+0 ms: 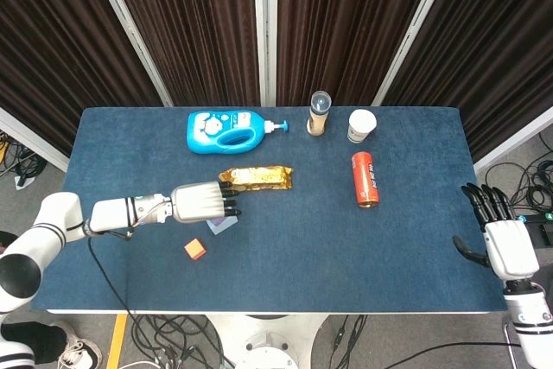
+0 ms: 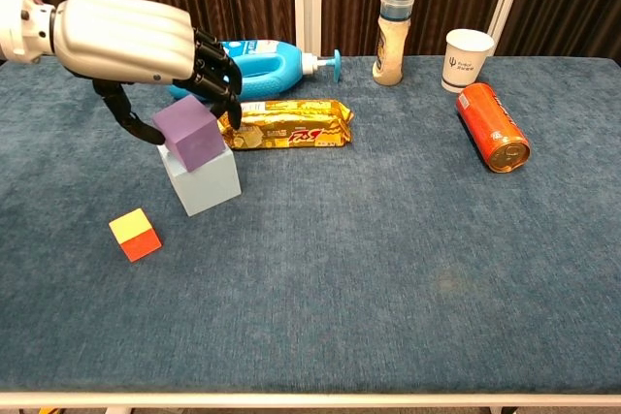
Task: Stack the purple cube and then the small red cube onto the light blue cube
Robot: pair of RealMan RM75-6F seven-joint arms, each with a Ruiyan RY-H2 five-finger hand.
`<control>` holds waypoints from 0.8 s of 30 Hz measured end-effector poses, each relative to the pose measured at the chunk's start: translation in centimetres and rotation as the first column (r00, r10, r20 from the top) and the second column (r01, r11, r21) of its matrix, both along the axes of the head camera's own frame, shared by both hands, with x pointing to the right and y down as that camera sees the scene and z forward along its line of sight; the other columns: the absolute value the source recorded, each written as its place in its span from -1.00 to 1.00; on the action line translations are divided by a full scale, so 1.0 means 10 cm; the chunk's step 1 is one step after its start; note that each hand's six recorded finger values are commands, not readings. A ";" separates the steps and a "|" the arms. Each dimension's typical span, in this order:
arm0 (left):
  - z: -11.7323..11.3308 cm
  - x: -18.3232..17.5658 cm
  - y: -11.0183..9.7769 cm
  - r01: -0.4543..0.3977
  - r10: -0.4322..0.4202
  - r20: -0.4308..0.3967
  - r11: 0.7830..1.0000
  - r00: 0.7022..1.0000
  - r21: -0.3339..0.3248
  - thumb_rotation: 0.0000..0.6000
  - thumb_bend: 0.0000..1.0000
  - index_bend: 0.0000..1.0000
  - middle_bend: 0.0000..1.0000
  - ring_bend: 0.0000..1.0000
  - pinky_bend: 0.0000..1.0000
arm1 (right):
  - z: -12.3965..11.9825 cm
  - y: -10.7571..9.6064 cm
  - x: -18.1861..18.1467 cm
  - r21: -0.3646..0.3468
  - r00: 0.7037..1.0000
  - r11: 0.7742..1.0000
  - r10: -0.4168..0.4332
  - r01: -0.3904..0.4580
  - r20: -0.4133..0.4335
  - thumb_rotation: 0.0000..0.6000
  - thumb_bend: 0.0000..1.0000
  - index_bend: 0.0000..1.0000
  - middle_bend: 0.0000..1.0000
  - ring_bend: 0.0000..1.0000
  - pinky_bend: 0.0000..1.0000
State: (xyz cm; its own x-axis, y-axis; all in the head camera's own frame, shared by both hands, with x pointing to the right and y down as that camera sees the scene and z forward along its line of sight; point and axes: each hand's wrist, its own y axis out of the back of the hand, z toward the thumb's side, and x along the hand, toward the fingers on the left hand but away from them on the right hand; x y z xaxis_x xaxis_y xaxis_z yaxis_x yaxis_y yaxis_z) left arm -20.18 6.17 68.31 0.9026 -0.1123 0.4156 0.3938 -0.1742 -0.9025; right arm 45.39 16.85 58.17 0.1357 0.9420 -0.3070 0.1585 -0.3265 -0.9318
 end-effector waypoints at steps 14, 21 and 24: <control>0.03 0.01 -0.02 0.004 -0.004 -0.011 1.000 1.000 -0.001 1.00 -0.48 -0.30 0.08 -0.46 -0.36 | 0.03 -0.03 0.00 -0.009 1.000 1.000 0.007 -0.007 -0.010 1.00 -0.61 -0.96 -0.86 -1.00 -1.00; 0.04 0.02 -0.05 -0.009 0.009 -0.002 1.000 1.000 0.003 1.00 -0.48 -0.30 0.08 -0.46 -0.36 | 0.04 -0.04 0.00 -0.013 1.000 1.000 0.008 -0.008 -0.013 1.00 -0.61 -0.96 -0.86 -1.00 -1.00; 0.05 0.03 -0.05 -0.021 0.021 0.007 1.000 1.000 0.002 1.00 -0.48 -0.30 0.08 -0.46 -0.36 | 0.05 -0.04 0.01 -0.014 1.000 1.000 0.010 -0.010 -0.015 1.00 -0.61 -0.96 -0.86 -1.00 -1.00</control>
